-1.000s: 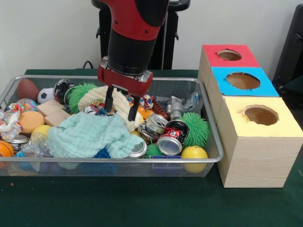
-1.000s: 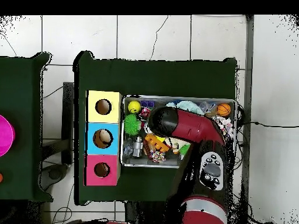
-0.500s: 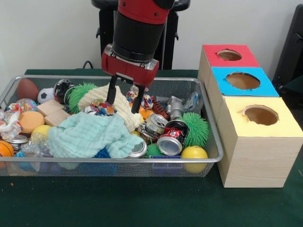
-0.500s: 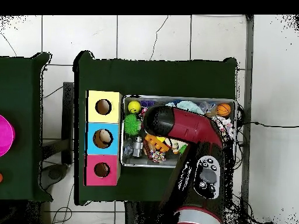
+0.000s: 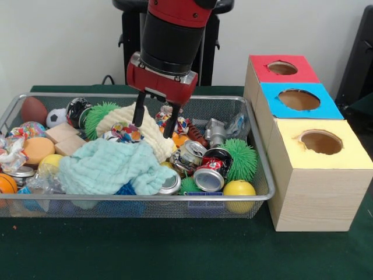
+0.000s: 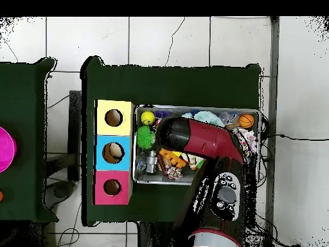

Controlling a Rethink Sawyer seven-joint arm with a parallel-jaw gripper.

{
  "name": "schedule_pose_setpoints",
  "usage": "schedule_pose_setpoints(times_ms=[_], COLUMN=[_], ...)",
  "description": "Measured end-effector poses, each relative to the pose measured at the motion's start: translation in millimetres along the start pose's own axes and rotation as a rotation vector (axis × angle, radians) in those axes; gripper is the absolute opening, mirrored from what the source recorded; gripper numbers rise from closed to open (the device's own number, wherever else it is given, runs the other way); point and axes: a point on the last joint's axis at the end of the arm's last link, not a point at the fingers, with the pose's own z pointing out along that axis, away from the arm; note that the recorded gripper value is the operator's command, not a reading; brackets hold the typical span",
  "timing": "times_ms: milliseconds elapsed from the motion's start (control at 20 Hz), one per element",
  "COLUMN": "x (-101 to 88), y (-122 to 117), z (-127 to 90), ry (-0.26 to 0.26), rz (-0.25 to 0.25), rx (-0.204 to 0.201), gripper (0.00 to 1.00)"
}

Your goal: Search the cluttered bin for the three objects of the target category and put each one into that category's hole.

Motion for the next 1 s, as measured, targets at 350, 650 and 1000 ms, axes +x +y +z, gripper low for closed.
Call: schedule_pose_setpoints(times_ms=[350, 650, 1000], x=[15.7, 37.1, 58.8], y=[-0.1, 8.5, 23.4], z=[7.2, 13.9, 14.0], ry=[0.021, 0.025, 0.059], rz=[0.005, -0.007, -0.006], rx=[-0.001, -0.001, -0.011], gripper=[1.00, 1.00, 1.00])
